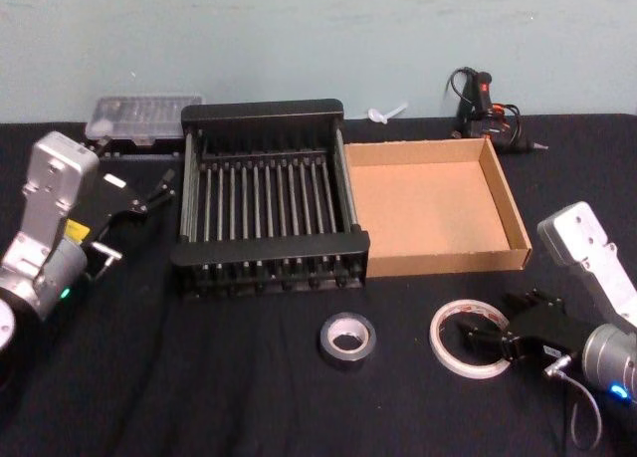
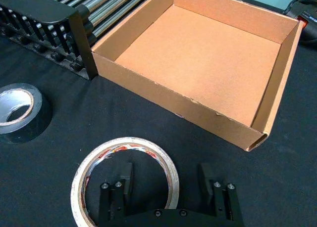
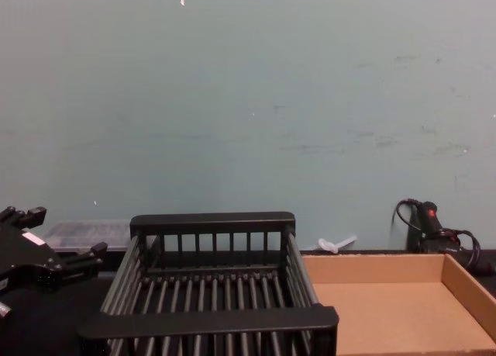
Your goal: Pick up the white tape and place it into the black box , Pick up the silver tape and place it into the brown box.
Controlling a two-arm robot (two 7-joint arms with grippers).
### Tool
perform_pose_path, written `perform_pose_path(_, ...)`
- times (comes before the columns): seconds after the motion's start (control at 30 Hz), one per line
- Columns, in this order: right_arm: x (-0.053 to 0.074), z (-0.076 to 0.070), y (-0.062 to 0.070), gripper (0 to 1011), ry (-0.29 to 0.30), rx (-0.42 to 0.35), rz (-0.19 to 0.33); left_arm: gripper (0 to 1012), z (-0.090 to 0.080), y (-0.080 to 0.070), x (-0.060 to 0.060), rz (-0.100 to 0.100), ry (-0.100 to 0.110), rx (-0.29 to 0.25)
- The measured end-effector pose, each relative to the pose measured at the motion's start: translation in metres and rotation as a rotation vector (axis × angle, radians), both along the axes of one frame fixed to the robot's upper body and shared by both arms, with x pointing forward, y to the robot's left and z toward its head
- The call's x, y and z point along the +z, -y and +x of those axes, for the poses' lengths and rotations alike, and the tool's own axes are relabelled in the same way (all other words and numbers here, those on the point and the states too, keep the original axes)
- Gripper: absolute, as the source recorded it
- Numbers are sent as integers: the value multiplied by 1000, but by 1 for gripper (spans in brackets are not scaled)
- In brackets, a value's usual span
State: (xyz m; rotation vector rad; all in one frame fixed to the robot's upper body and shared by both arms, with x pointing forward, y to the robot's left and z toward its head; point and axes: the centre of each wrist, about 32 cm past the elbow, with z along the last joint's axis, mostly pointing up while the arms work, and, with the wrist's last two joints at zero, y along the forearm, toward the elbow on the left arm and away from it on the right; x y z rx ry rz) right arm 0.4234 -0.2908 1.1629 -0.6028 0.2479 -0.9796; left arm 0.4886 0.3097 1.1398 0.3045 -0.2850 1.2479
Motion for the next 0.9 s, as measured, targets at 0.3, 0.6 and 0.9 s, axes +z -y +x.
perform_pose_path(0.3, 0, 0, 0, 606, -1, 0, 1, 1002, 0, 0, 0, 0, 0, 0)
perform_pose_path(0.6, 0, 0, 0, 330, -2, 0, 1, 1001, 0, 0, 0, 0, 0, 0)
perform_pose_path(0.9, 0, 0, 0, 97, -2, 0, 2, 1001, 0, 0, 0, 0, 0, 0)
